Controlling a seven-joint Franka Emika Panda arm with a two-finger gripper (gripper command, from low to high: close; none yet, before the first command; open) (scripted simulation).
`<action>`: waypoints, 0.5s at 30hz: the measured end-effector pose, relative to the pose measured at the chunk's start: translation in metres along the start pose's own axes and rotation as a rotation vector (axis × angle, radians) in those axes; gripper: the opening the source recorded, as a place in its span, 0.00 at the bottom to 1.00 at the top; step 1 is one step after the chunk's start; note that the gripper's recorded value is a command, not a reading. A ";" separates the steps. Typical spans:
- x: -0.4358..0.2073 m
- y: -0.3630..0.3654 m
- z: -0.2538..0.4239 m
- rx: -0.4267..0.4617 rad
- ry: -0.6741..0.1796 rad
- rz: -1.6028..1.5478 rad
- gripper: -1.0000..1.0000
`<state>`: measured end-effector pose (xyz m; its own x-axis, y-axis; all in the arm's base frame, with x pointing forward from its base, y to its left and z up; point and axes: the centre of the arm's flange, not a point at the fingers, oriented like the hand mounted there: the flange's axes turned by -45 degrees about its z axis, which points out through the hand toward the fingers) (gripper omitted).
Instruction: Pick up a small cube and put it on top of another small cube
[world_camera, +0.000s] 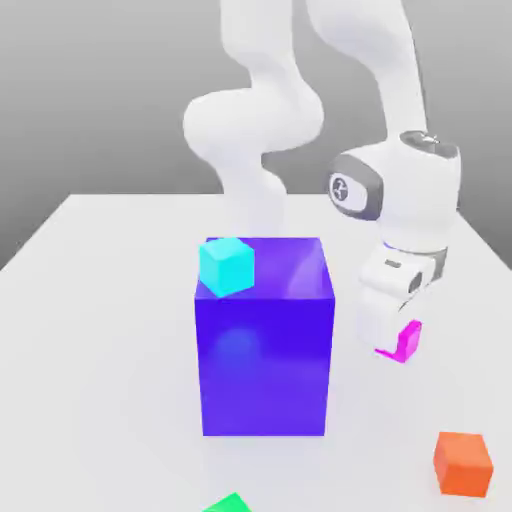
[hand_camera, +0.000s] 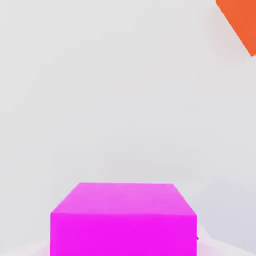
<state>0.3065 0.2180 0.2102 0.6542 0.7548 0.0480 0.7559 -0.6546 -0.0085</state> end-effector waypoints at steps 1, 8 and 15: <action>0.009 0.009 -0.003 -0.001 0.001 -0.002 0.00; 0.018 0.174 -0.023 -0.019 -0.011 0.168 0.00; -0.009 0.312 -0.048 -0.014 0.003 0.230 0.00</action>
<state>0.5351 0.0049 0.2546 0.8094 0.5853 0.0489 0.5862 -0.8102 -0.0055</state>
